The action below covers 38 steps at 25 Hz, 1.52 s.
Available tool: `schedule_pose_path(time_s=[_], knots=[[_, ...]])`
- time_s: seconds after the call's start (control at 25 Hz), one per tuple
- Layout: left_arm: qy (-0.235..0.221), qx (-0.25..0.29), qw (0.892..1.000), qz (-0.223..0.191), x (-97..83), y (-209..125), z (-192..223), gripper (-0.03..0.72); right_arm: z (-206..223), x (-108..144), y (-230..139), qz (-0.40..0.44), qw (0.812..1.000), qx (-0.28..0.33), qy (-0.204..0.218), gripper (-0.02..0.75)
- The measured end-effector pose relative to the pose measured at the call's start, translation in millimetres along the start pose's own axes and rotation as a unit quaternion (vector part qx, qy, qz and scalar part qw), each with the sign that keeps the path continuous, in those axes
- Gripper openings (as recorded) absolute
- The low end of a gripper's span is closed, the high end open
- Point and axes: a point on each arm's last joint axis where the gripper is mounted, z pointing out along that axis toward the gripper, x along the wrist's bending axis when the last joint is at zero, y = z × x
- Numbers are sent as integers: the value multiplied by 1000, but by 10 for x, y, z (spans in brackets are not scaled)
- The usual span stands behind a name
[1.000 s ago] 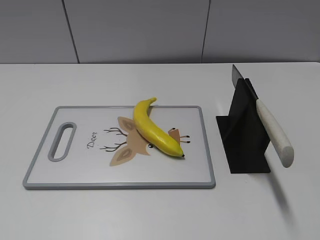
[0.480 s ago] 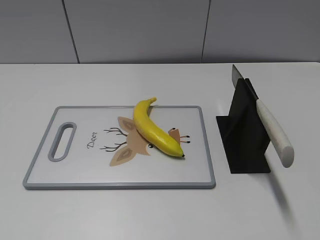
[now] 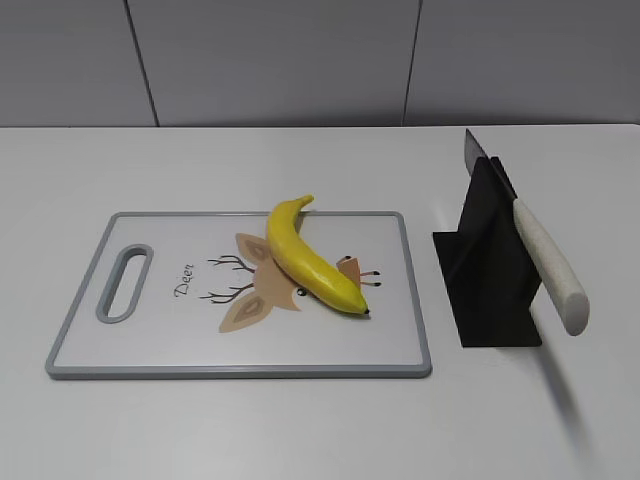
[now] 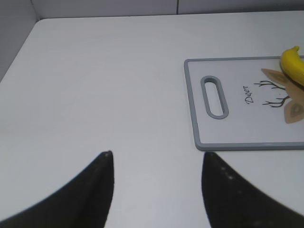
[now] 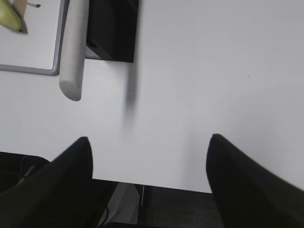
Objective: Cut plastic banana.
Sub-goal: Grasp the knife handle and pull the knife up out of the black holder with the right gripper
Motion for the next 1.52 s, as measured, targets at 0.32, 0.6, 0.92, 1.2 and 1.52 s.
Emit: schedule_pose_path(time_s=[0.32, 0.6, 0.92, 1.2, 1.52], knots=[[0, 0, 1000, 0, 0, 0, 0, 573, 309, 271, 460, -45, 997, 56, 37, 575], [0, 0, 1000, 0, 0, 0, 0, 573, 826, 571, 649, -67, 987, 139, 49, 575], [0, 0, 1000, 0, 0, 0, 0, 573, 1430, 730, 618, -62, 970, 233, 10, 575], [0, 0, 1000, 0, 0, 0, 0, 573, 1831, 728, 581, -45, 958, 285, -8, 575], [0, 0, 1000, 0, 0, 0, 0, 573, 1985, 705, 580, -32, 957, 287, -29, 522]])
